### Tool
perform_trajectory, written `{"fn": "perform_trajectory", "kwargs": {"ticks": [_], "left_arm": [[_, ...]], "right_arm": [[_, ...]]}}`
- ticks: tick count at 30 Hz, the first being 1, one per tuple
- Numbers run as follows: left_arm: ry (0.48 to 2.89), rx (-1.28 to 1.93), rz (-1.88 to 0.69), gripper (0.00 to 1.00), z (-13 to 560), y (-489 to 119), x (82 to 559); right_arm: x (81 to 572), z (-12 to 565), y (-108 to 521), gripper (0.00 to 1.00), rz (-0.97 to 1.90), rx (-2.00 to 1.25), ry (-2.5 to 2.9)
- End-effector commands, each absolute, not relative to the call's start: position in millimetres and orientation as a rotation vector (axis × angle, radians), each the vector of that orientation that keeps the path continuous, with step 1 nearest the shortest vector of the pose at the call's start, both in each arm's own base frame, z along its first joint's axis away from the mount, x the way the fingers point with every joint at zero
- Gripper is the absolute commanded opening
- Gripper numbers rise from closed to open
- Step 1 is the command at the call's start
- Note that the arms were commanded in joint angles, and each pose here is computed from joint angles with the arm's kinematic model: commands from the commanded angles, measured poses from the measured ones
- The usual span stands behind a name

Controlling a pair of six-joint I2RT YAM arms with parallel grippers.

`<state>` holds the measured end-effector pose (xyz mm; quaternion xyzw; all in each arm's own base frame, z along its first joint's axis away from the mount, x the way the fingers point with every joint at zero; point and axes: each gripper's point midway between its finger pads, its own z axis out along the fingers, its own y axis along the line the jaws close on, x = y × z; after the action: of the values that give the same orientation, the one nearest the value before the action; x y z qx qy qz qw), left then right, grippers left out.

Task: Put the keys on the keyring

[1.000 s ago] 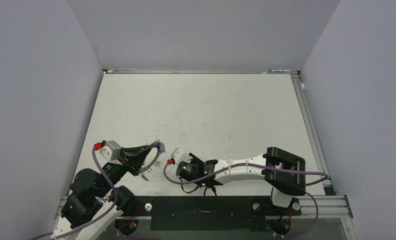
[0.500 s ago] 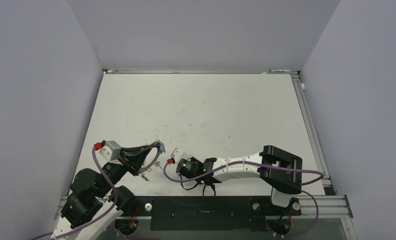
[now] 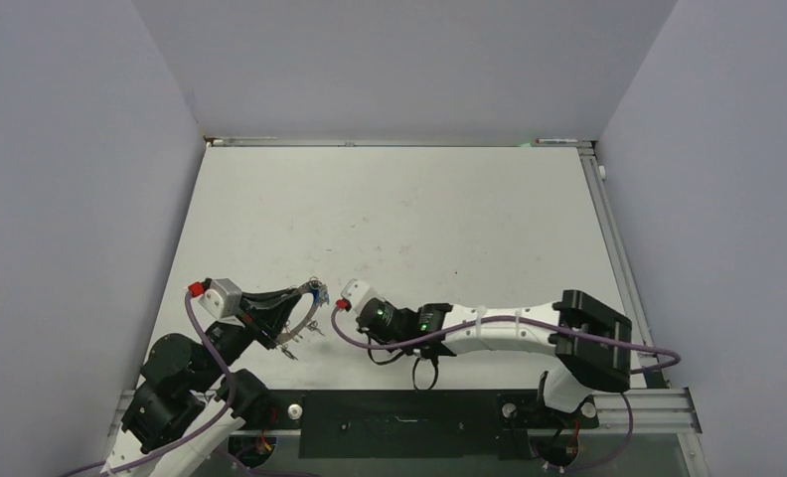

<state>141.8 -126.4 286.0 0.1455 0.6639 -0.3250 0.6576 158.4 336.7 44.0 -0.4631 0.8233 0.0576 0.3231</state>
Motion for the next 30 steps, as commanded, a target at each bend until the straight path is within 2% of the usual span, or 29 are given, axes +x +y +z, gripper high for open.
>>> {"fn": "perform_trajectory", "kwargs": {"ticks": [1,9,10,12,14,17,25,30], "left_arm": [[1.422,0.315,-0.758,0.0,309.1,-127.1,141.9],[1.424,0.334,-0.775,0.0,308.5,-130.8,139.8],[1.424,0.335,-0.775,0.0,308.5,-131.0,139.8],[1.425,0.335,-0.774,0.0,308.2,-131.2,140.3],[1.425,0.337,-0.773,0.0,308.3,-131.3,140.4],[1.426,0.333,-0.772,0.0,308.1,-130.8,140.5],[1.432,0.335,-0.772,0.0,307.2,-131.7,141.2],[1.433,0.338,-0.771,0.0,306.9,-132.2,141.6]], "right_arm": [[165.7,111.6,359.3,0.05,0.473,-1.033,2.068],[158.9,132.0,351.9,0.05,0.693,-0.97,2.051],[157.1,128.7,350.7,0.1,0.687,-0.988,2.06],[157.7,114.4,347.5,0.3,0.639,-1.004,2.11],[158.0,101.0,345.9,0.46,0.598,-1.019,2.153],[165.3,82.4,341.0,0.55,0.526,-1.006,2.2],[177.0,46.2,336.1,0.56,0.494,-0.925,2.328],[171.9,32.1,342.0,0.51,0.524,-0.931,2.372]]}}
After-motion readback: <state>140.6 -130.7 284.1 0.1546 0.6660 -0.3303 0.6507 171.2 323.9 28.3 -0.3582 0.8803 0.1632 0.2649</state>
